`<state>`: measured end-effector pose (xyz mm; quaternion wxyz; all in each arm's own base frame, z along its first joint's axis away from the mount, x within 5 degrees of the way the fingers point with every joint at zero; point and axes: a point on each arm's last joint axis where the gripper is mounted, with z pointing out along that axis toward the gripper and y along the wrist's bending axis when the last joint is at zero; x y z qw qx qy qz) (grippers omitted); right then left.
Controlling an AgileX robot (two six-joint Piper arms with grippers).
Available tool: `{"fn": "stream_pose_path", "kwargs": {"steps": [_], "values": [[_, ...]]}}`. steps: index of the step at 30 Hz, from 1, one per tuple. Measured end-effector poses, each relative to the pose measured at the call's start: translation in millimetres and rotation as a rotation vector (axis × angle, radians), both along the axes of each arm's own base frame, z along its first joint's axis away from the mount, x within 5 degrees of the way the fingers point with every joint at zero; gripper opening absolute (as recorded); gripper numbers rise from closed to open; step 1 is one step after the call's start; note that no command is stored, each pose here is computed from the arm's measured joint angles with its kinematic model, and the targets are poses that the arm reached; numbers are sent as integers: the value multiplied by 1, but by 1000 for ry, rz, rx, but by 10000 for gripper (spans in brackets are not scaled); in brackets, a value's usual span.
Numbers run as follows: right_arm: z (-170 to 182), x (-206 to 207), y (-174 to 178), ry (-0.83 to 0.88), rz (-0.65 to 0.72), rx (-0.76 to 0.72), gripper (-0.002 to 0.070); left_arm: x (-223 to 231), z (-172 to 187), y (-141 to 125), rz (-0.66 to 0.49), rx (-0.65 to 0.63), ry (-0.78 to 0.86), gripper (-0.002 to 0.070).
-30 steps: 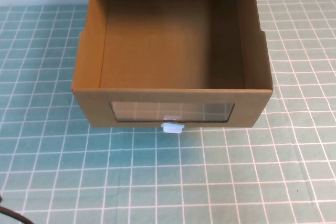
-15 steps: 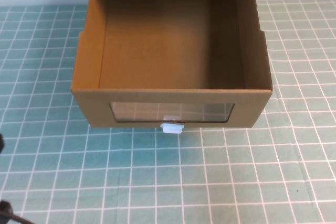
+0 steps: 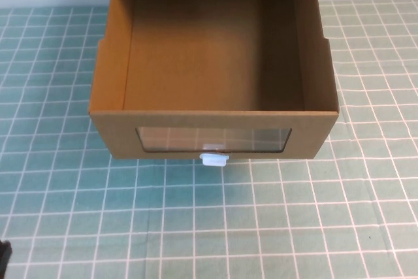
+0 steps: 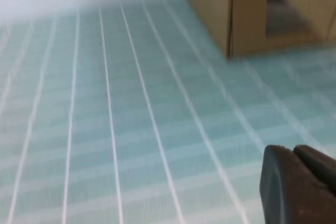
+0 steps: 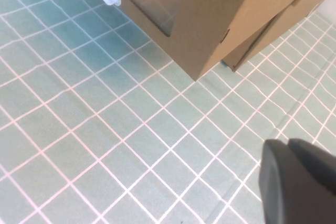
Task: Open the shoe box
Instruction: 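Pull the top drawer of the cardboard box fully open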
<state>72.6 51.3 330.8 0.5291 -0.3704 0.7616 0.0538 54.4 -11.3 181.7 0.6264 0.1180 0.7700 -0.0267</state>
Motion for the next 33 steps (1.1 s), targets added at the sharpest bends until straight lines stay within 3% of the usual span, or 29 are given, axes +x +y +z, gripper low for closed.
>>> {"fn": "stream_pose_path", "kwargs": {"steps": [5, 33], "values": [[0, 0, 0, 1, 0, 0, -13, -3, -11, 2, 14, 49, 86, -5], [0, 0, -1, -1, -4, 5, -13, -3, -11, 4, 41, 59, 89, -5]]}}
